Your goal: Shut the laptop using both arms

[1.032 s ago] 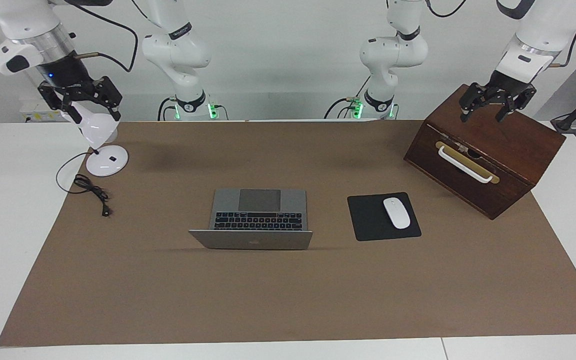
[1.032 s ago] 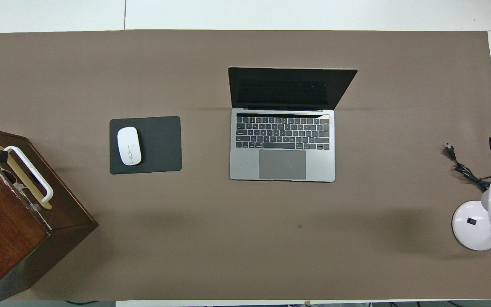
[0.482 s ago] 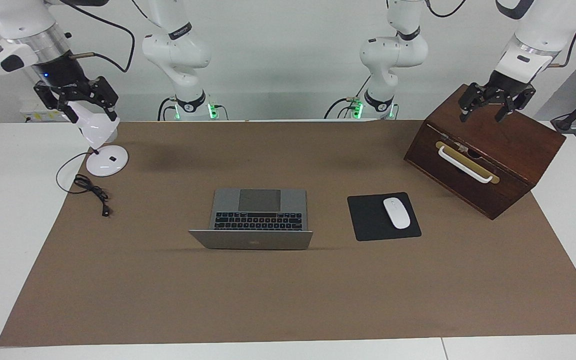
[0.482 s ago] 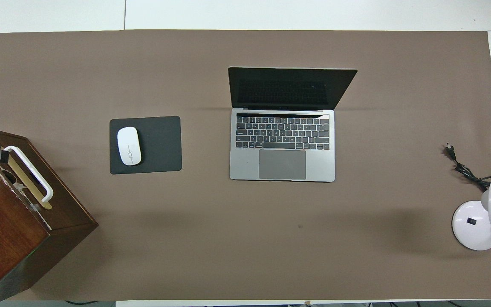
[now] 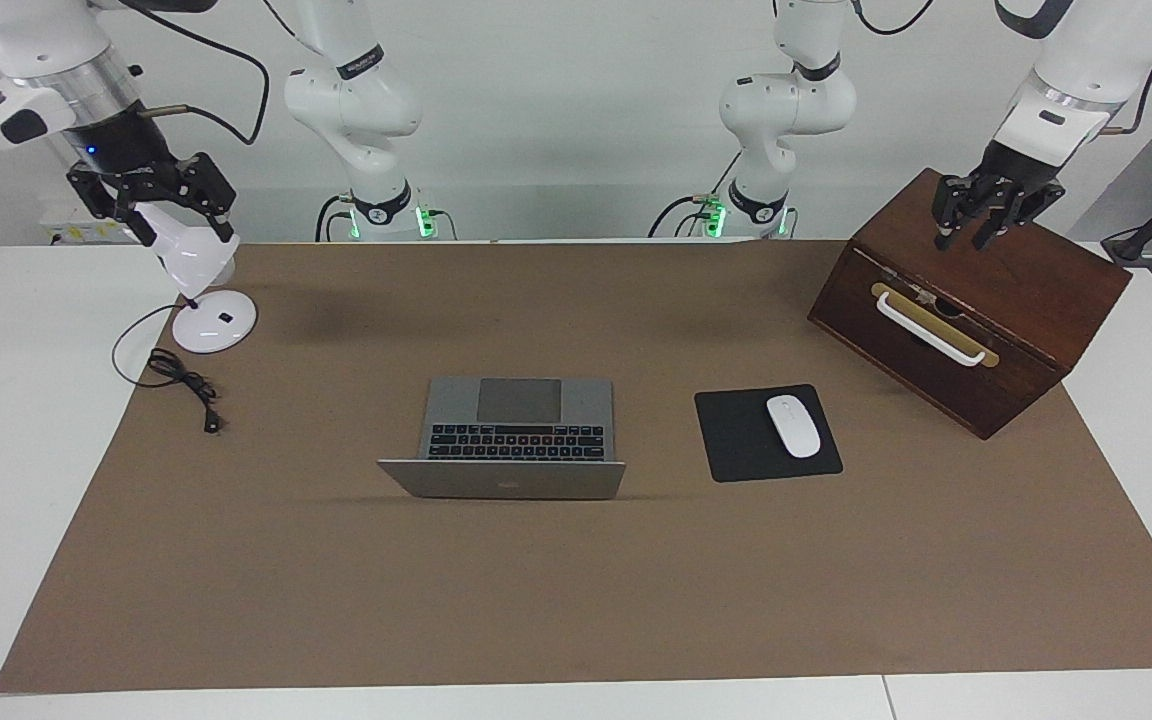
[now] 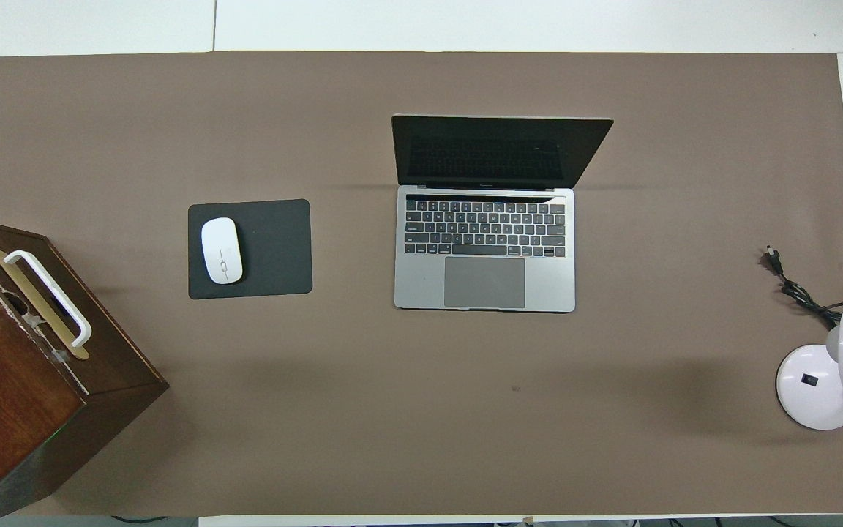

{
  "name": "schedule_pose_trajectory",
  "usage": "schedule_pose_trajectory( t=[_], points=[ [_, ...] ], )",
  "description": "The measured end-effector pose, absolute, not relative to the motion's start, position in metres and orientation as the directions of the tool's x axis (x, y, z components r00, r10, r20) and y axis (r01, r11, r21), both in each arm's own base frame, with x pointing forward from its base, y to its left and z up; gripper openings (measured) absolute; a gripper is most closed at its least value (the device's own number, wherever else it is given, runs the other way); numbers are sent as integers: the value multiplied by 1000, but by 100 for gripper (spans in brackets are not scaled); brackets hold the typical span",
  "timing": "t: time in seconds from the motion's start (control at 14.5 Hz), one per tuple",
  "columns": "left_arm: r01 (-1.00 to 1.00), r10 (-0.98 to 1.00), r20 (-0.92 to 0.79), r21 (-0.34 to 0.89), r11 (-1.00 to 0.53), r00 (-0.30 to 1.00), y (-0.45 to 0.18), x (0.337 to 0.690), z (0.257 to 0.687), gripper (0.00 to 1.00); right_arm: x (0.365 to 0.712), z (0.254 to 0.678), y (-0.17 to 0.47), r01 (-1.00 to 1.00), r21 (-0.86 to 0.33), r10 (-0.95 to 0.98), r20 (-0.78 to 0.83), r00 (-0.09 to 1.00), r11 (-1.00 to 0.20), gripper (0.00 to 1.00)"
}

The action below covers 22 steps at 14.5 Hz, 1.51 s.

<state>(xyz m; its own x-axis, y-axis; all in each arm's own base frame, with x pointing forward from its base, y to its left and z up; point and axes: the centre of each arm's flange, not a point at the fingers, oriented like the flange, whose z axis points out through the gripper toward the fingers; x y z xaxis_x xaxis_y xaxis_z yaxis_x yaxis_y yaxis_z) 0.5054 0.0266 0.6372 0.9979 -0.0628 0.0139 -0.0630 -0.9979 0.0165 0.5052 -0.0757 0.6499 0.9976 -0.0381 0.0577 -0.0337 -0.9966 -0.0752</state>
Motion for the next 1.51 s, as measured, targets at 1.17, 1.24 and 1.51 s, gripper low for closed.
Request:
schedule_pose_trajectory(
  t=[1.17, 1.24, 1.51],
  points=[
    [-146, -141, 277, -4, -989, 950, -17, 501, 575, 1, 506, 651, -82, -33, -72, -38, 71, 997, -997, 100],
    [-161, -155, 304, -4, -987, 940, -25, 492, 564, 1, 505, 651, -86, -32, -71, -37, 72, 997, -997, 100],
    [-220, -206, 362, -3, -975, 909, -52, 461, 537, 1, 505, 651, -89, -31, -71, -36, 73, 997, -997, 100]
  ],
)
